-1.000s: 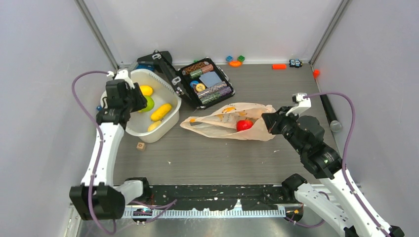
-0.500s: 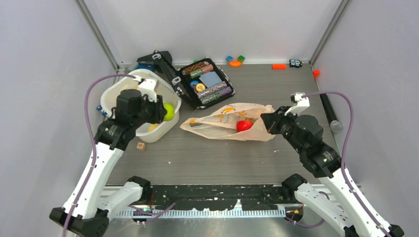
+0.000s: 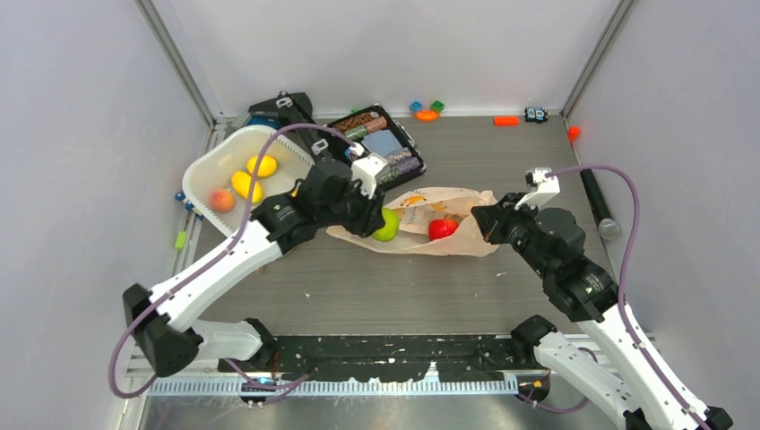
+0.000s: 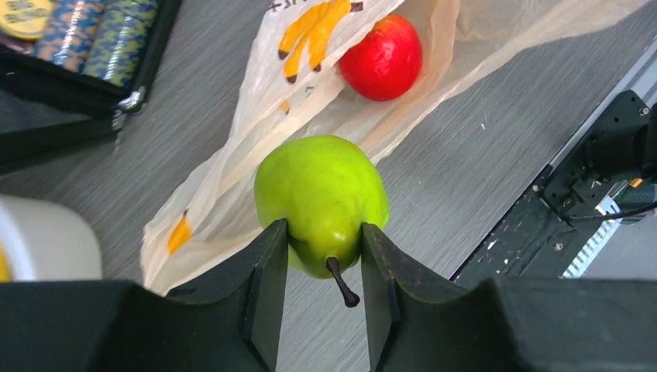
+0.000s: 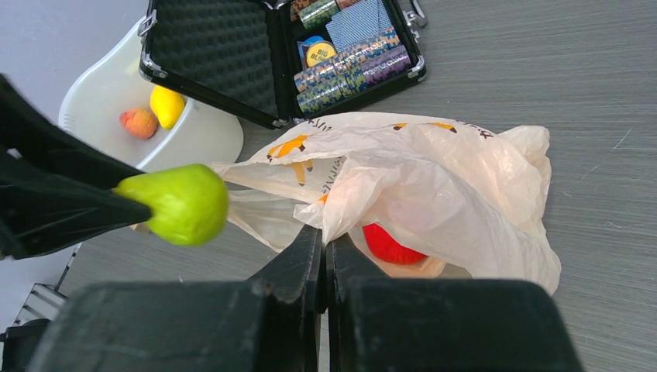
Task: Place the fake fruits into the plastic bag and tie a complex knot
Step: Place the fake fruit in the plastic bag.
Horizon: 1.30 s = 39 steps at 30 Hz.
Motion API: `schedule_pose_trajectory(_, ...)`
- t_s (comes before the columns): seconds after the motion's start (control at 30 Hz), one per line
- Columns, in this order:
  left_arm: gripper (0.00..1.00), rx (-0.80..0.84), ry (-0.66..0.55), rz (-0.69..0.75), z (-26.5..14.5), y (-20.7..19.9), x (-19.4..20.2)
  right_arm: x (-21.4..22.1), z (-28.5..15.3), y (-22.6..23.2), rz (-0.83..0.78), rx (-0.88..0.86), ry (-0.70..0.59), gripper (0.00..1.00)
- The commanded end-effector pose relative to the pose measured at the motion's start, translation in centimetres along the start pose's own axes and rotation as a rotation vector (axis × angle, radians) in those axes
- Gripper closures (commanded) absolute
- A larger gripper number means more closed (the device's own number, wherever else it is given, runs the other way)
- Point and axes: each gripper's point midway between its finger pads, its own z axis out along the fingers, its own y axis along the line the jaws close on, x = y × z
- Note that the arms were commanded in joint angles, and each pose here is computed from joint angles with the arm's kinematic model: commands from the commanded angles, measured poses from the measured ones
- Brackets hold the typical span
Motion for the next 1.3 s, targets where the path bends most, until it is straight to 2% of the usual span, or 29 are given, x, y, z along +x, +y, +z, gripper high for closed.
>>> schedule_pose_trajectory(0.0, 0.87, 0.109, -0.128, -0.030, 2.2, -2.5, -4.8, -2.4, -1.0, 1.3, 0.011, -0.047, -0.075, 0.95)
schedule_pose_trajectory(0.2, 0.87, 0.123, -0.101, -0.039, 6.5, -2.7, -5.6, -2.4, -1.1, 1.4, 0.013, -0.056, -0.074, 0.95)
schedule_pose_trajectory(0.5, 0.87, 0.166, -0.129, -0.082, 10.9, -3.8, -7.4, -2.2, -0.9, 1.5, 0.018, -0.062, -0.067, 0.95)
schedule_pose_trajectory(0.77, 0.87, 0.285, -0.175, -0.106, 13.0, -8.4, -9.4, -1.8, -0.5, 1.4, 0.022, -0.056, -0.056, 0.95)
schedule_pose_trajectory(0.87, 0.87, 0.341, -0.176, -0.130, 13.8, -10.0, -9.2, -1.7, -0.4, 1.4, 0.023, -0.055, -0.052, 0.95)
schedule_pose_trajectory(1.1, 0.87, 0.356, -0.108, -0.161, 17.0, -10.8, -6.8, -1.7, -0.4, 1.4, 0.024, -0.052, -0.052, 0.95)
schedule_pose_trajectory(1.2, 0.84, 0.353, -0.084, -0.164, 17.8, -10.9, -6.0, -1.8, -0.3, 1.5, 0.024, -0.054, -0.051, 0.95)
schedule_pose_trajectory(1.27, 0.75, 0.329, -0.080, -0.158, 17.9, -10.5, -5.8, -1.8, -0.3, 1.5, 0.025, -0.054, -0.051, 0.95)
